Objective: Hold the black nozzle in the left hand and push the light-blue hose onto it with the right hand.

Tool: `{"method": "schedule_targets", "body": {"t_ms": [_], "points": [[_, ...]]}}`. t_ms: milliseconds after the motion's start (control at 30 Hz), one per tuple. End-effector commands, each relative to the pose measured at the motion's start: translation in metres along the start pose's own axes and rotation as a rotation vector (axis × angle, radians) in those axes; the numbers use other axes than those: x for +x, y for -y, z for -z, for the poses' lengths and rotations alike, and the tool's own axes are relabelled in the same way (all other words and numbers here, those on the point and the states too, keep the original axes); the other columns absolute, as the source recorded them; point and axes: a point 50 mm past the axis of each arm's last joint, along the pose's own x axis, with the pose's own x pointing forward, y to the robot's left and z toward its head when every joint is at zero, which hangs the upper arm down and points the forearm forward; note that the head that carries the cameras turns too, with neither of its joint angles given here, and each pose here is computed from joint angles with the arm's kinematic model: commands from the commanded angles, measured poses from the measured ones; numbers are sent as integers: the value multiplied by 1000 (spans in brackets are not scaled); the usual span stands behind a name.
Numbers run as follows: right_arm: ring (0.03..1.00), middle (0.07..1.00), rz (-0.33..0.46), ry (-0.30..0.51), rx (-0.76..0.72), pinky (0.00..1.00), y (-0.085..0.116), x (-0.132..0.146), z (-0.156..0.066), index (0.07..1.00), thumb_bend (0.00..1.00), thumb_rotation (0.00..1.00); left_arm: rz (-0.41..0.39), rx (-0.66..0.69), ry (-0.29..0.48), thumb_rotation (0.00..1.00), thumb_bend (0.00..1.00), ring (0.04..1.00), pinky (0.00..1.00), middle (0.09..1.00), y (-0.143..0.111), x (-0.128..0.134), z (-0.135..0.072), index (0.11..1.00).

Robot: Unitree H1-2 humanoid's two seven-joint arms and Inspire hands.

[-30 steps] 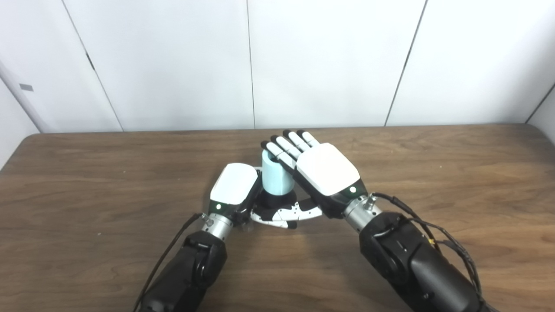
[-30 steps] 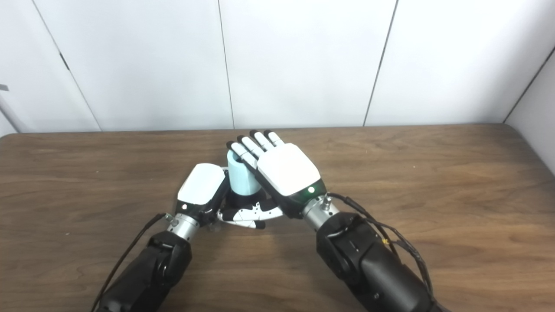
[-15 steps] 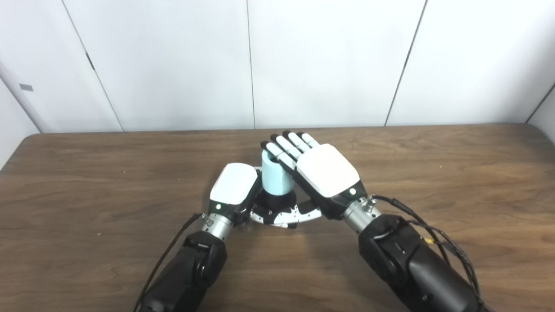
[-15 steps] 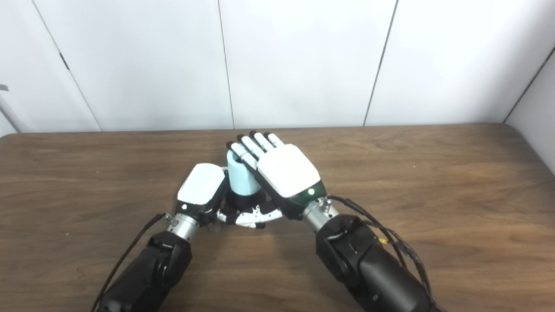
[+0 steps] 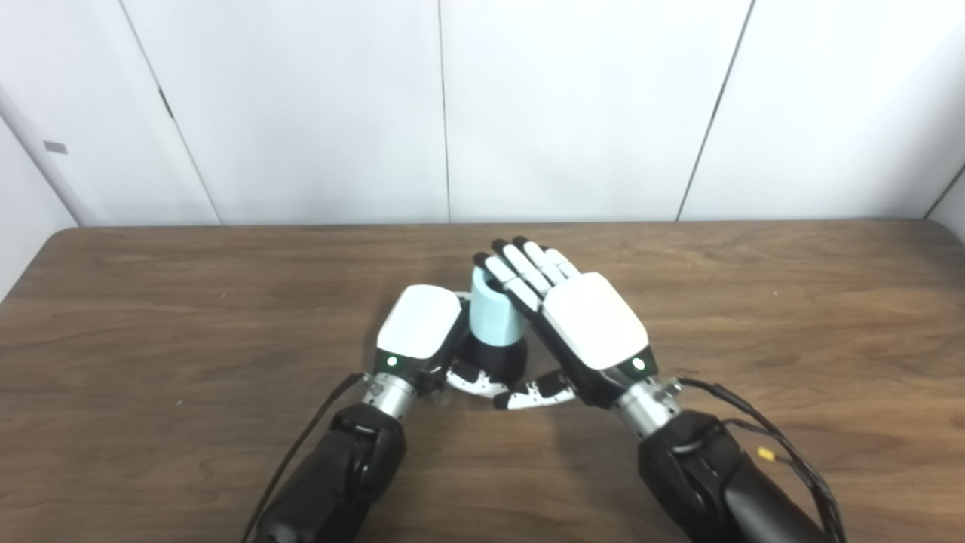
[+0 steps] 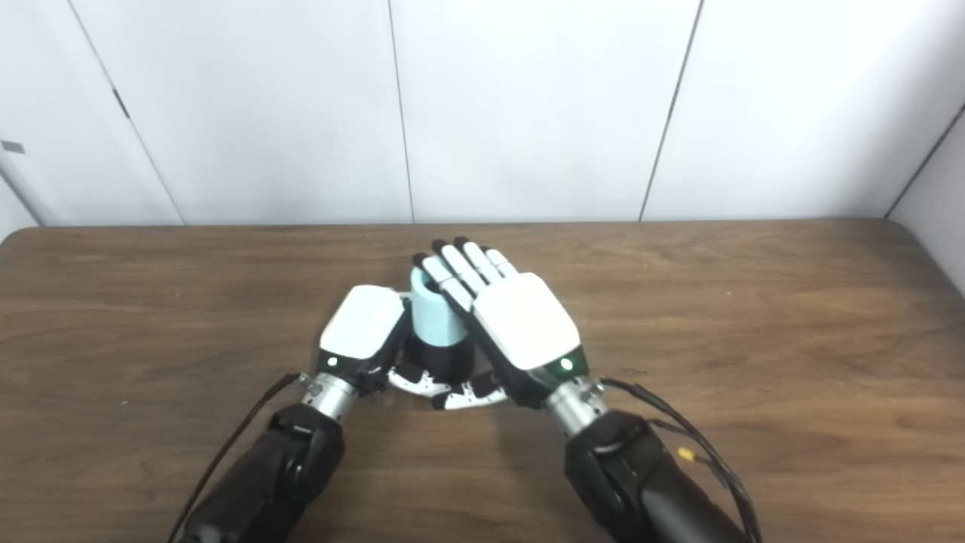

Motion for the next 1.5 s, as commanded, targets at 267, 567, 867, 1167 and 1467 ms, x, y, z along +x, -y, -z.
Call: {"method": "schedule_targets", "body": {"t_ms": [267,567,867,1167,1467], "points": [[1000,1000,-358,-81,72,1000,-55,-50,12,1000,800,544,379,-172,-116,0,500,482,655,425,115,-96,-67,521],[1000,1000,-188,-90,156,1000,-32,-44,12,1000,774,604,419,-179,-115,0,502,486,650,434,118,-99,-62,518],[1000,1000,-15,-96,270,1000,-15,-41,13,1000,761,614,452,-168,-122,0,502,489,671,438,118,-98,-61,519],[1000,1000,308,-89,439,1000,3,-58,13,1000,642,634,465,-159,-136,0,499,490,720,414,118,-98,-57,524],[1000,1000,519,-106,610,981,-5,-82,42,1000,664,704,498,-136,-155,0,499,486,768,411,120,-97,-47,527]]}}
